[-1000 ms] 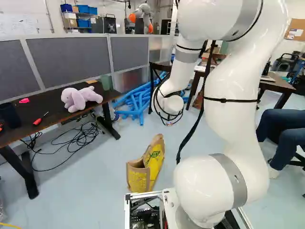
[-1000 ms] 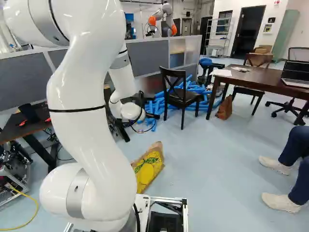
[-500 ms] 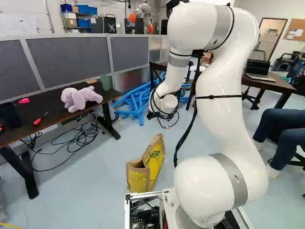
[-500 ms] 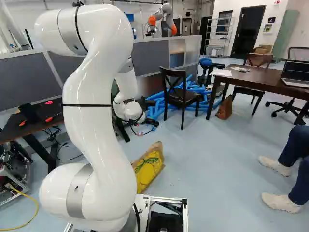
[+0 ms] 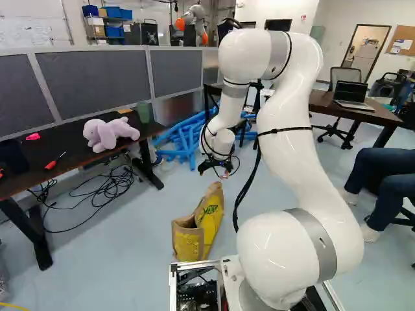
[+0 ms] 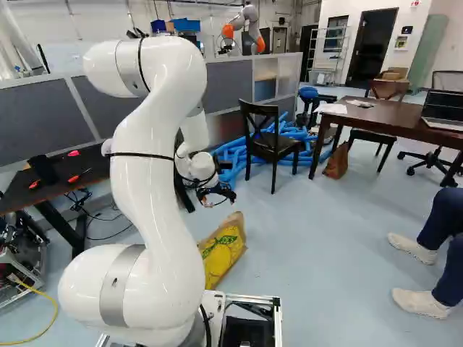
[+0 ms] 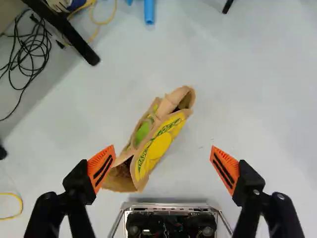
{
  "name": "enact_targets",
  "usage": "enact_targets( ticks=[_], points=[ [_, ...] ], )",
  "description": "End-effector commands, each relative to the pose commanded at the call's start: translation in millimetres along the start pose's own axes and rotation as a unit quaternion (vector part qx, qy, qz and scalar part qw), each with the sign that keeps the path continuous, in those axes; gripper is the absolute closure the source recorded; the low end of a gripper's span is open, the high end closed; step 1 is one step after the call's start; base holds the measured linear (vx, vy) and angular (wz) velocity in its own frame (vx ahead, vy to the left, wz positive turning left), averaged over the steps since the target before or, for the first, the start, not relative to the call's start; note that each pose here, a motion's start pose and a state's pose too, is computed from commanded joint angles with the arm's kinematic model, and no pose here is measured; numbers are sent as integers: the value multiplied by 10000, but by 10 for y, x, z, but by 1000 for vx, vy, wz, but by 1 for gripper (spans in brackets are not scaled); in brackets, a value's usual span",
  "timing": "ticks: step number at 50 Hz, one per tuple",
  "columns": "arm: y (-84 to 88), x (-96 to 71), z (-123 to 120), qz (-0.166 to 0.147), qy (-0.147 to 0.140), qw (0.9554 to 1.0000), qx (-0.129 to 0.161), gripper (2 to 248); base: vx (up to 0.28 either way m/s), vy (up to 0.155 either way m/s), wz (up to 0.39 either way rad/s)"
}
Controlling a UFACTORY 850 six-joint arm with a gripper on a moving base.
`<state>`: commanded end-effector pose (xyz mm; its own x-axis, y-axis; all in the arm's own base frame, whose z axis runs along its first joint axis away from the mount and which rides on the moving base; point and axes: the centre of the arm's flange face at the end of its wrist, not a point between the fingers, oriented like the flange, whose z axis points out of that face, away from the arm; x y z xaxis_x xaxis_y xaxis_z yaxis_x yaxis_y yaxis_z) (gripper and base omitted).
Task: Pick up the bag on the ground and place it on the table
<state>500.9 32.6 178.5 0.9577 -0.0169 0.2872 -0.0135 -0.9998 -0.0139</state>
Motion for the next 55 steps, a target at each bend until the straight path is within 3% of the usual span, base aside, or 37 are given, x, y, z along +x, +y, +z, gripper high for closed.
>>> enact_targets(
  ticks=[22, 38, 55],
  points=[
    [-70, 167, 415, 268, -360, 9990, -14, 3, 0, 0, 0],
    [-229, 285, 716, 463, -562, 9973, 9, 3, 0, 0, 0],
    [-277, 246, 980, 619, -917, 9939, 12, 3, 0, 0, 0]
  ],
)
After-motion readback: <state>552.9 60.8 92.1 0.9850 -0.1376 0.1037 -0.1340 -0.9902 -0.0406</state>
